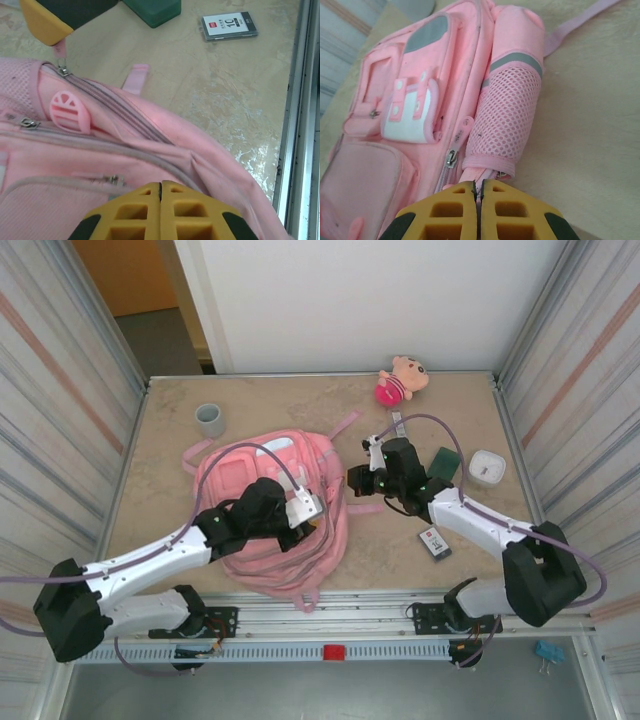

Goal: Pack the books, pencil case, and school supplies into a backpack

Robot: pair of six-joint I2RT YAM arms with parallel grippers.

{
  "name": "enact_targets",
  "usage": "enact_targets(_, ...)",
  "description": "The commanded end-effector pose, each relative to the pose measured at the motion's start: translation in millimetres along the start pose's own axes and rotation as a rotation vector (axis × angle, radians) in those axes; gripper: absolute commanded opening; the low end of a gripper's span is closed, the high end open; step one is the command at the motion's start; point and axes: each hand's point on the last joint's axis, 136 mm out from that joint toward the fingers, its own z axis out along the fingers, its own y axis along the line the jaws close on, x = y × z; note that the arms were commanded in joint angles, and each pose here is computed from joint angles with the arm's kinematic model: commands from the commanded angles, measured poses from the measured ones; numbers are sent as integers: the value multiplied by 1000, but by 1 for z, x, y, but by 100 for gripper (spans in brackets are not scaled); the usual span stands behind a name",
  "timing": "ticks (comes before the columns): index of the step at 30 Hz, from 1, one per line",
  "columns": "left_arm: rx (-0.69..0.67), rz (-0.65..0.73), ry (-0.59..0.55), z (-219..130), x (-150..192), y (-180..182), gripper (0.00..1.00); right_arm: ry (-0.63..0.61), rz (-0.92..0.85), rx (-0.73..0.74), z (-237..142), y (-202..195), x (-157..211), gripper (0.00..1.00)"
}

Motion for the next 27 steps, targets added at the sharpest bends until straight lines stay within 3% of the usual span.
enact_targets(1, -20, -2, 22, -2, 7, 6, 0, -118, -7, -44, -6, 14, -31, 0)
enact_targets(2, -37, -13, 22, -2, 7, 9, 0, -111, -4, -50, -7, 15, -30, 0)
enact_targets(3, -65, -33, 27, -3, 8, 15, 8, -95, 7, -42, -8, 13, -28, 10)
enact_targets(6, -142, -80, 25, -9, 7, 32, 47, -77, 24, 14, -17, 7, -28, 49)
enact_targets(9, -223, -143, 19, -24, 5, 52, 68, -80, 36, 52, -32, 2, -31, 62)
enact_targets(14, -345, -425, -12, -52, 11, 94, 80, -23, 63, 47, -54, 7, -22, 64)
enact_targets(17, -436, -615, 12, -63, 32, 112, 83, 51, 136, 2, -55, 16, -6, 64)
enact_targets(22, -554, -884, 62, -71, 80, 126, 85, 184, 197, -60, -31, 43, 37, 63)
enact_targets(27, -567, -1075, 83, -55, 125, 133, 85, 251, 276, -20, 13, 39, 75, 60)
